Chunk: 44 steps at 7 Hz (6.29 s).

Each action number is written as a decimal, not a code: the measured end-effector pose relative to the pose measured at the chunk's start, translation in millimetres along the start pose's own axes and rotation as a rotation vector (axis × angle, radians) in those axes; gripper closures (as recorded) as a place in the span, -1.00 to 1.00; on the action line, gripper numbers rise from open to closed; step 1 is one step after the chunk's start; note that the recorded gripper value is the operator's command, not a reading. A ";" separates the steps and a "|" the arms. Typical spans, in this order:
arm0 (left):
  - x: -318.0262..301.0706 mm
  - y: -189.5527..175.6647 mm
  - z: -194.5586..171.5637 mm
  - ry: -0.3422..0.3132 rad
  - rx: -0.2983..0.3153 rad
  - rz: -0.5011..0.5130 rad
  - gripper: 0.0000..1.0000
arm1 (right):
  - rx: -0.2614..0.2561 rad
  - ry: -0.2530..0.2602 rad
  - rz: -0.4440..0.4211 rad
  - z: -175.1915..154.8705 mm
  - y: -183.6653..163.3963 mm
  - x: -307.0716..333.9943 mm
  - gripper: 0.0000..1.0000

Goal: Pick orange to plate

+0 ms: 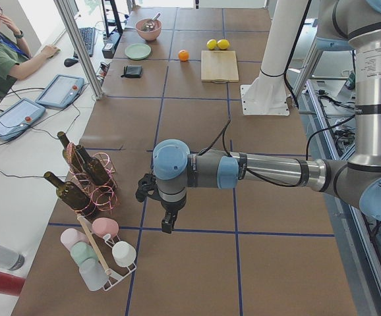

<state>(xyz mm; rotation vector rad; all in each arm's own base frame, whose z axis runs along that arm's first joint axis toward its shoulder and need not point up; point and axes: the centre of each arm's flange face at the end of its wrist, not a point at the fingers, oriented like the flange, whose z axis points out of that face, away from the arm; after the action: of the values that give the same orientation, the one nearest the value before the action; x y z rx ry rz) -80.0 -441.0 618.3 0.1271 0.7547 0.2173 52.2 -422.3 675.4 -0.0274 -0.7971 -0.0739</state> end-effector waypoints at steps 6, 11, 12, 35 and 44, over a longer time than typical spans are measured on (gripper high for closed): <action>25.4 -27.3 -4.5 -0.027 0.065 0.124 -1.00 | 0.066 0.010 -0.066 -8.7 -11.7 -7.5 -1.00; 77.3 -93.3 -53.5 -0.091 0.493 0.516 -1.00 | 0.236 0.009 -0.219 -45.1 -33.0 -47.4 -1.00; 90.9 -96.0 -38.9 -0.056 0.523 0.502 -1.00 | 0.241 0.006 -0.220 -46.6 -33.2 -49.6 -1.00; 506.0 -157.9 187.3 0.285 0.533 -0.309 1.00 | 0.220 0.001 -0.196 -36.8 -25.0 -40.9 -1.00; 694.3 -141.2 186.6 0.303 0.433 -0.419 -0.99 | 0.216 0.000 -0.190 -34.7 -24.3 -38.9 -1.00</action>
<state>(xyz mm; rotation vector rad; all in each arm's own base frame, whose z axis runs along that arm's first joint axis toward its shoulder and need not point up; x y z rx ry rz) 561.3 -417.7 264.7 0.3466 1.1033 -0.3375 48.0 -446.3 623.3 0.2531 -0.8024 -0.1672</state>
